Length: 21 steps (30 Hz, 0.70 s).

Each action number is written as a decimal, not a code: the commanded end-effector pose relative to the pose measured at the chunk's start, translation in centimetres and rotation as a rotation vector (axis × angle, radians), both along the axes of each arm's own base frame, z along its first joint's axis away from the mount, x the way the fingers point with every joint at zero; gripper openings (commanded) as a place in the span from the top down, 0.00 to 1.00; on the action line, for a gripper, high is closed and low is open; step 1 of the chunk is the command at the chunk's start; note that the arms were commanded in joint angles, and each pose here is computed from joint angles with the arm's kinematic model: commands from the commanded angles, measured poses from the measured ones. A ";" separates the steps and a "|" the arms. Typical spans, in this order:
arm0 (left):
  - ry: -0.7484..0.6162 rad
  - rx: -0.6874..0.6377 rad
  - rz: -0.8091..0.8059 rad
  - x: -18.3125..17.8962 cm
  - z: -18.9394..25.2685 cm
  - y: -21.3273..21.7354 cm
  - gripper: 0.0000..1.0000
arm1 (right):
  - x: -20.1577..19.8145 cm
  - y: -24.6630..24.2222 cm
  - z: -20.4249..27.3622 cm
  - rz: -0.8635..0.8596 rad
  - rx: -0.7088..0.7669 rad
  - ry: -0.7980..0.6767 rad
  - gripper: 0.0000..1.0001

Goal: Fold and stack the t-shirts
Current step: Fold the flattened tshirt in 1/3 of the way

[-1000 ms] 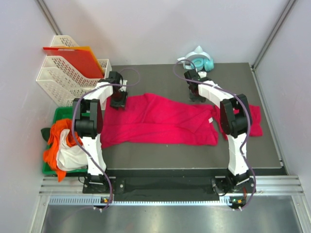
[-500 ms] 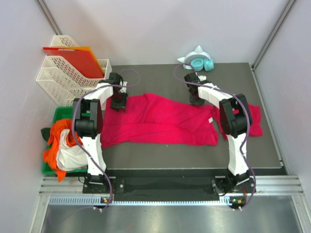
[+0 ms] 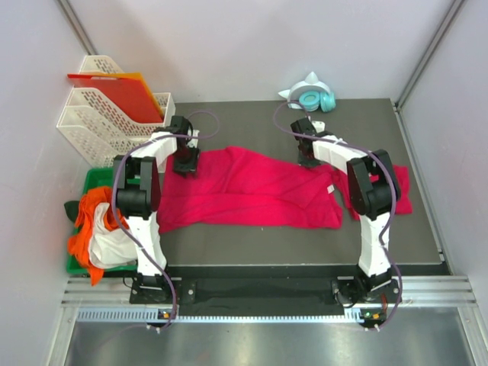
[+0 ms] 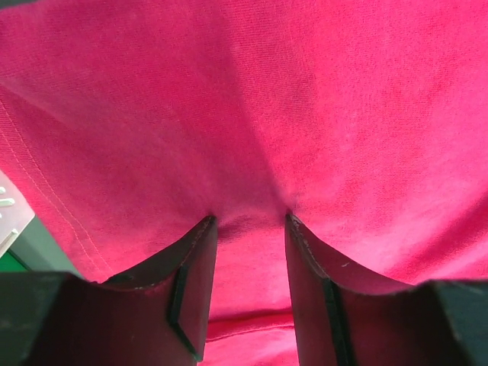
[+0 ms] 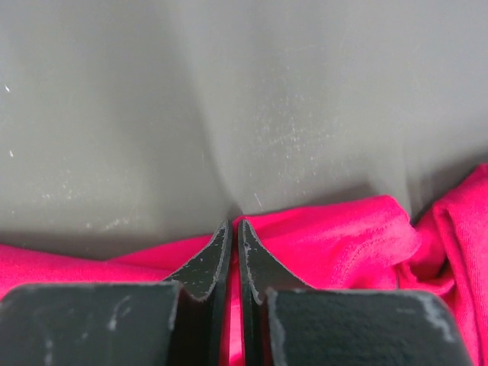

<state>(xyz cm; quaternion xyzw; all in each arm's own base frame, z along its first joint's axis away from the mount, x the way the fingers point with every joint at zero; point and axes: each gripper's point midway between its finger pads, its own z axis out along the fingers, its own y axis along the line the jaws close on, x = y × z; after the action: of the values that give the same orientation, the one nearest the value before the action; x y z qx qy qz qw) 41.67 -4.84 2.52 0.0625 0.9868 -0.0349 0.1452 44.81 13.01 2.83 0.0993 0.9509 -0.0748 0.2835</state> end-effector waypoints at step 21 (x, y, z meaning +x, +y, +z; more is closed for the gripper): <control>-0.023 -0.078 -0.012 -1.6 1.5 -1.1 0.53 | -4.4 -0.7 6.7 0.003 -0.033 -0.169 0.57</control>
<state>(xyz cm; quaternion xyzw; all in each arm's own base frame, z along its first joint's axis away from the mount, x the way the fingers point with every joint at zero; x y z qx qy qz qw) 40.08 -5.43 2.65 0.0652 0.9859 -0.0554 0.1436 39.21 12.08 8.07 0.0940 0.9340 -0.0794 0.3354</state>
